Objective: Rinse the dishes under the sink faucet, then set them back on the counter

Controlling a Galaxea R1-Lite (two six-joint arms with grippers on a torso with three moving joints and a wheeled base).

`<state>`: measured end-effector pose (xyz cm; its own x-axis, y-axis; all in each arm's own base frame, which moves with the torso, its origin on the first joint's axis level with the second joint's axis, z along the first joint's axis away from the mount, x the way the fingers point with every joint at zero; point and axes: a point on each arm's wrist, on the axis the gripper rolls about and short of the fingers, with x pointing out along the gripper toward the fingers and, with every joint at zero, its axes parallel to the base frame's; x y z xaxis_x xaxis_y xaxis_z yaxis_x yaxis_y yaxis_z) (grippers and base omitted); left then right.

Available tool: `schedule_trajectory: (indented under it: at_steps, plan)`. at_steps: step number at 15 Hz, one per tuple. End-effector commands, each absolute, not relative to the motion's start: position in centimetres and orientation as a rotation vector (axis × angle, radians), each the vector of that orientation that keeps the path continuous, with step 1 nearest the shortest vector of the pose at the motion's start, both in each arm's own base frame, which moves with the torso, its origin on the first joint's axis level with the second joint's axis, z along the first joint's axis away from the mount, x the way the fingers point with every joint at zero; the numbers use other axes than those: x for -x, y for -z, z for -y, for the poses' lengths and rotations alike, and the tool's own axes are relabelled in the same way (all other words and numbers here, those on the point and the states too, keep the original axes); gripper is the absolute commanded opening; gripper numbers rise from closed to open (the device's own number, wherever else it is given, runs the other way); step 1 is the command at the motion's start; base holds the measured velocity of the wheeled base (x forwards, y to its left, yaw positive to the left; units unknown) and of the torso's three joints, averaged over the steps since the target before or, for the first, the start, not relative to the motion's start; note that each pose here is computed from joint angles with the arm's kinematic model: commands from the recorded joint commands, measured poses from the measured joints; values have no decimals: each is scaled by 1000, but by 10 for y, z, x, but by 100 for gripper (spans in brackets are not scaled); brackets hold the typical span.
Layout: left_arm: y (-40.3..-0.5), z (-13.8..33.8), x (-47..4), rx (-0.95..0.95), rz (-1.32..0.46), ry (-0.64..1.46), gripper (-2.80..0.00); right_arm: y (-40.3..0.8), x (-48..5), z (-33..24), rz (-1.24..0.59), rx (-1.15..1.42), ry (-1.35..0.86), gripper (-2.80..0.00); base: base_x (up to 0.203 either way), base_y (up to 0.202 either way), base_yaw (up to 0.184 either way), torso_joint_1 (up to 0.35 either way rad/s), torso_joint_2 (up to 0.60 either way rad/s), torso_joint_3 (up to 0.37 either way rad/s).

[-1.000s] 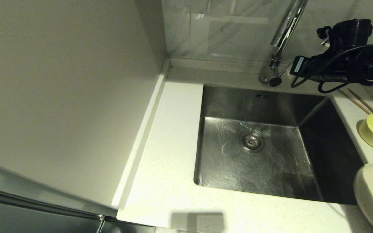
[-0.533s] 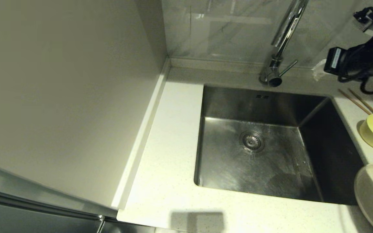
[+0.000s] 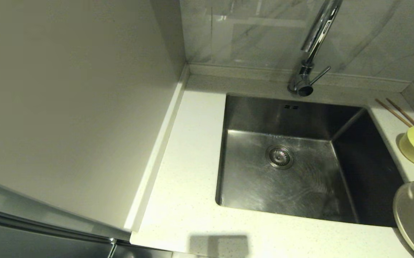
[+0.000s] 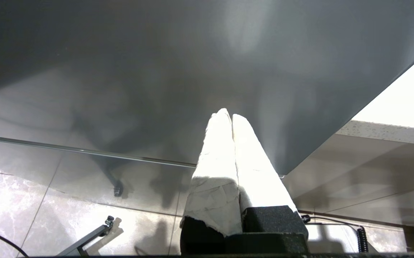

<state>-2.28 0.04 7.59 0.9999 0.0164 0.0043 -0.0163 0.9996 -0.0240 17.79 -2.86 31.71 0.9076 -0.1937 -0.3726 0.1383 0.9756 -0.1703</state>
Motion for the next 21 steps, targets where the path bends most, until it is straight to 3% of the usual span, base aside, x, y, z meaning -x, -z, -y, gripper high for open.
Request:
schedule_trajectory:
  at_steps: [1, 5, 11, 17, 21]
  plan:
    - [-76, 0, 23, 25, 6, -17, -280, -316, -110, 19, -249, 135, 206, -280, 0, 0, 0, 0, 0, 0]
    - [-76, 0, 23, 25, 6, -17, -280, -280, -35, 7, -111, 112, 213, -280, 0, 0, 0, 0, 0, 0]
    - [-76, 0, 23, 25, 6, -17, -280, -203, 25, -1, -22, 88, 173, -280, 0, 0, 0, 0, 0, 0]
    - [-76, 0, 23, 25, 6, -17, -280, -168, 16, 2, 97, 67, 144, -280, 0, 0, 0, 0, 0, 0]
    - [-76, 0, 23, 25, 6, -17, -280, -150, 32, 2, 75, 38, 122, -280, 0, 0, 0, 0, 0, 0]
